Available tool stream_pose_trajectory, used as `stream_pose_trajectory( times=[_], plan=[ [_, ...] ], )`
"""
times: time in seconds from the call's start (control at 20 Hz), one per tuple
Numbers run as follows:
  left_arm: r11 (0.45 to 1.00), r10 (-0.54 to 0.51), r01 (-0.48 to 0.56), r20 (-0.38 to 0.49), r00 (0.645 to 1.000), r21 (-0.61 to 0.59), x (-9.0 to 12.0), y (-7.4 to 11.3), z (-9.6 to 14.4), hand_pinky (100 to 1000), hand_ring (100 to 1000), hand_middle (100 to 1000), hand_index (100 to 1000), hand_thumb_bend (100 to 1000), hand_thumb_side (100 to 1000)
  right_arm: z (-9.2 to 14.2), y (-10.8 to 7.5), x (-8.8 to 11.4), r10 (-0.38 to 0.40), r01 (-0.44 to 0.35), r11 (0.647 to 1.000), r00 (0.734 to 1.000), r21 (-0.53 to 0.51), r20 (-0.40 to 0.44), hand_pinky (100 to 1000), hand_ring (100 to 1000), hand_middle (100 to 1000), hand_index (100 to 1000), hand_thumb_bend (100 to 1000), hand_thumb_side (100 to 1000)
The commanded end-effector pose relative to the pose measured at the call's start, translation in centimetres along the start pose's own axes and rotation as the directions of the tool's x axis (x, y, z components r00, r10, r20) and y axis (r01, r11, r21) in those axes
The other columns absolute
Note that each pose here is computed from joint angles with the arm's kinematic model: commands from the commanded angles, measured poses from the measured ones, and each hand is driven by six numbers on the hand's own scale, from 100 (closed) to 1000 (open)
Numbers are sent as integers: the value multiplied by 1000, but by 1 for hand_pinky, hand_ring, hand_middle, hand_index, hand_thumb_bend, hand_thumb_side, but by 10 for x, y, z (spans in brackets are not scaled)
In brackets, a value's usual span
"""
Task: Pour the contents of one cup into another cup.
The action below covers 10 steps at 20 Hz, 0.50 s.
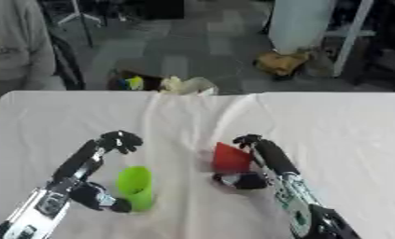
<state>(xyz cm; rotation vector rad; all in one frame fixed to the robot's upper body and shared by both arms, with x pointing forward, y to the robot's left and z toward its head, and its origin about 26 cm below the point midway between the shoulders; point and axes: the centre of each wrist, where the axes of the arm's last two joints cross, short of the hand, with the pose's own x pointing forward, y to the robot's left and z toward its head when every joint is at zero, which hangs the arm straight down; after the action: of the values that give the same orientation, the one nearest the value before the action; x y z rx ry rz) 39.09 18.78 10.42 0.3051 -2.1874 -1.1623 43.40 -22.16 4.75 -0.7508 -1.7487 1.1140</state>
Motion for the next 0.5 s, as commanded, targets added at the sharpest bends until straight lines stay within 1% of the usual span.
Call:
stream_pose_trajectory(
  times=[0.05, 0.2, 0.35, 0.5],
  plan=[
    [999, -15, 14, 8, 1000, 47, 3, 18, -1, 673, 692, 749, 824, 1000, 844, 1, -14, -7, -15, 15, 1000, 1000, -17, -3, 856, 751, 769, 862, 854, 646],
    [997, -4, 4, 0, 1000, 73, 3, 22, 1, 671, 695, 752, 829, 1000, 850, 2, -28, -6, -31, 31, 998, 1000, -47, 3, 852, 750, 771, 862, 856, 657],
    [995, 17, -15, -18, 1000, 99, 2, 26, 5, 669, 711, 768, 843, 1000, 859, 5, -45, -3, -46, 47, 993, 999, -108, 17, 841, 738, 759, 854, 848, 677],
    [991, 46, -40, -44, 998, 127, 0, 30, 11, 669, 725, 784, 855, 1000, 869, 8, -62, 1, -61, 69, 981, 997, -179, 49, 831, 728, 750, 849, 840, 691]
  ],
)
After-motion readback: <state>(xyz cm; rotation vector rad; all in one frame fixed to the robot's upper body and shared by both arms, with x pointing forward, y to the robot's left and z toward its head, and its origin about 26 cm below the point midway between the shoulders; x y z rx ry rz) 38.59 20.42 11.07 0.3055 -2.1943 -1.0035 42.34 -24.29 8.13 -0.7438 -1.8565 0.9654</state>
